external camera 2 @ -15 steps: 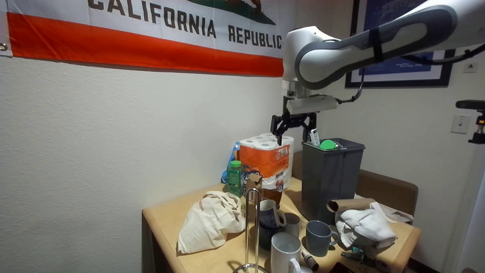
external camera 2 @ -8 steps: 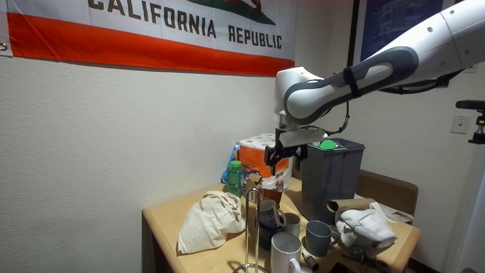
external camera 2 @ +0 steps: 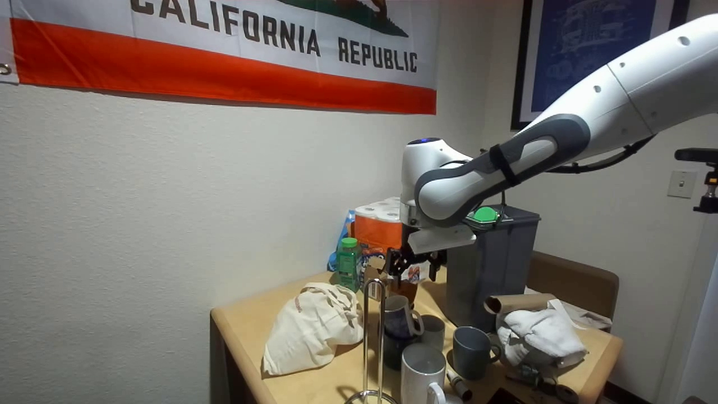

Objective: Put the can and the tissue roll in the bin

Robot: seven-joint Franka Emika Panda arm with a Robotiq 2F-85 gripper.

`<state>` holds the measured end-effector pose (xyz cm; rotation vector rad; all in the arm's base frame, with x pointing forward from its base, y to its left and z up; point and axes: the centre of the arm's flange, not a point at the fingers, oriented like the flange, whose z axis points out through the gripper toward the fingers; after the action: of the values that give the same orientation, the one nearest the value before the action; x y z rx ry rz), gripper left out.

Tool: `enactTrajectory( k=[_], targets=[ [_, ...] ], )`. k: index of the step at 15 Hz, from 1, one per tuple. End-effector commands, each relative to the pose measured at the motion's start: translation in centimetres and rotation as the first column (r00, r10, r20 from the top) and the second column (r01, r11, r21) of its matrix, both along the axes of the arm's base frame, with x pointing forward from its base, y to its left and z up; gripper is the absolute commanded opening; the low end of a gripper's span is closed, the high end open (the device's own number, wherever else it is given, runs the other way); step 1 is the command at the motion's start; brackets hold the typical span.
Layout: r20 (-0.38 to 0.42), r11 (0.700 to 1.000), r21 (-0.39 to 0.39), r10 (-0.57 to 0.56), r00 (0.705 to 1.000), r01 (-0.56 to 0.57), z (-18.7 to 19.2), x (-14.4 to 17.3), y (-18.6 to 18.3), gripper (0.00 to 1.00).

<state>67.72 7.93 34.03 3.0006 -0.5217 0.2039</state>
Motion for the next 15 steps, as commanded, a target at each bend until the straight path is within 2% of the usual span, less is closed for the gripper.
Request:
enactTrajectory(
  k=[1,11,12,13,15],
  targets=[
    [0.028,1.000,-0.003,0.027,0.999,-0.027,-1.8,0.1,-0.6,1.00],
    [0.043,1.000,-0.017,0.016,0.999,-0.015,-7.6,1.1,-2.7,1.00],
    [0.044,1.000,-0.018,0.015,0.999,-0.015,-8.0,1.2,-2.7,0.91],
    [0.044,1.000,-0.020,0.014,0.999,-0.014,-8.3,1.2,-2.7,0.74],
    [0.047,1.000,-0.023,0.016,0.999,-0.015,-8.7,1.2,-2.7,0.59]
  ],
)
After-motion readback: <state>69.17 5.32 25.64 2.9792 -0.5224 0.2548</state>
